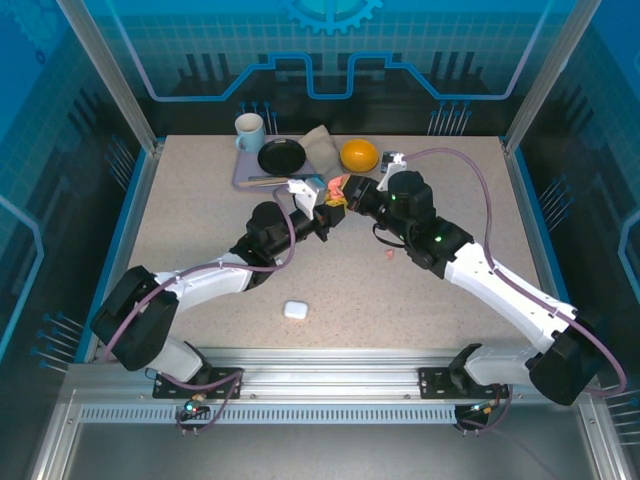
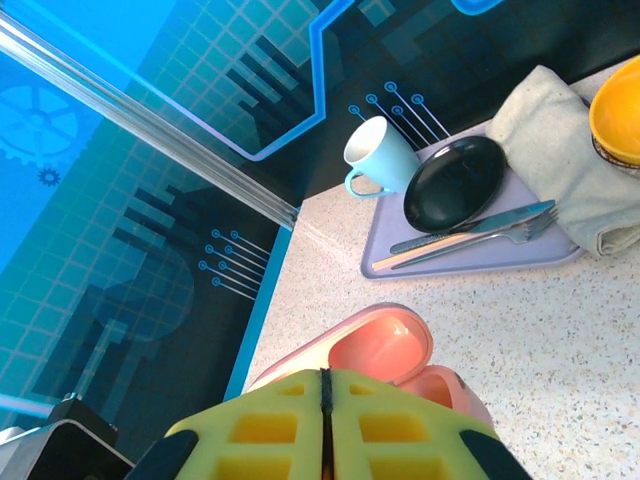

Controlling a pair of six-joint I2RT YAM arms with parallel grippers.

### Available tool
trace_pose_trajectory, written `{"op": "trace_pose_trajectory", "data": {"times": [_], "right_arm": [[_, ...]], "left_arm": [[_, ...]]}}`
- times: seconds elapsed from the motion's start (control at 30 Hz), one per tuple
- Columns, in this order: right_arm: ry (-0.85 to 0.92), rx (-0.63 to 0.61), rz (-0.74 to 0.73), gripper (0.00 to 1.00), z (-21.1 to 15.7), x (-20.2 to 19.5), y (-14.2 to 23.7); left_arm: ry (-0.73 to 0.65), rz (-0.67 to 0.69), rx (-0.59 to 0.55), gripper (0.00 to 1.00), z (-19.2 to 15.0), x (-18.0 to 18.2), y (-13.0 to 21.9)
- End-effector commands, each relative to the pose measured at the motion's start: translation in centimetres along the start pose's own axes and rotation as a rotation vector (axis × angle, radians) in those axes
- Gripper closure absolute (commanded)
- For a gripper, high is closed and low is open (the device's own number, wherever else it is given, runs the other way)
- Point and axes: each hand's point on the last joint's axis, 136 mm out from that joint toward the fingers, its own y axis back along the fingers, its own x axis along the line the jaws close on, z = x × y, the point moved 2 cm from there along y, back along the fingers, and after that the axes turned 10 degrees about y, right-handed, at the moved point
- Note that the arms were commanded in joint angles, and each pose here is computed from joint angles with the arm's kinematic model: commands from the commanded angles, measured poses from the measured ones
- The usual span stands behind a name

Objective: Insert wireless bluetooth earbuds into charging case

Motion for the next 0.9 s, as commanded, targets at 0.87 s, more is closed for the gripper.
{"op": "trace_pose_trajectory", "data": {"times": [0.87], "right_arm": [[-0.102, 0.261, -0.352, 0.97, -13.7, -13.6, 1.3]], "left_arm": [[0.047, 0.282, 0.189, 1.0, -11.1, 6.4, 2.8]]}}
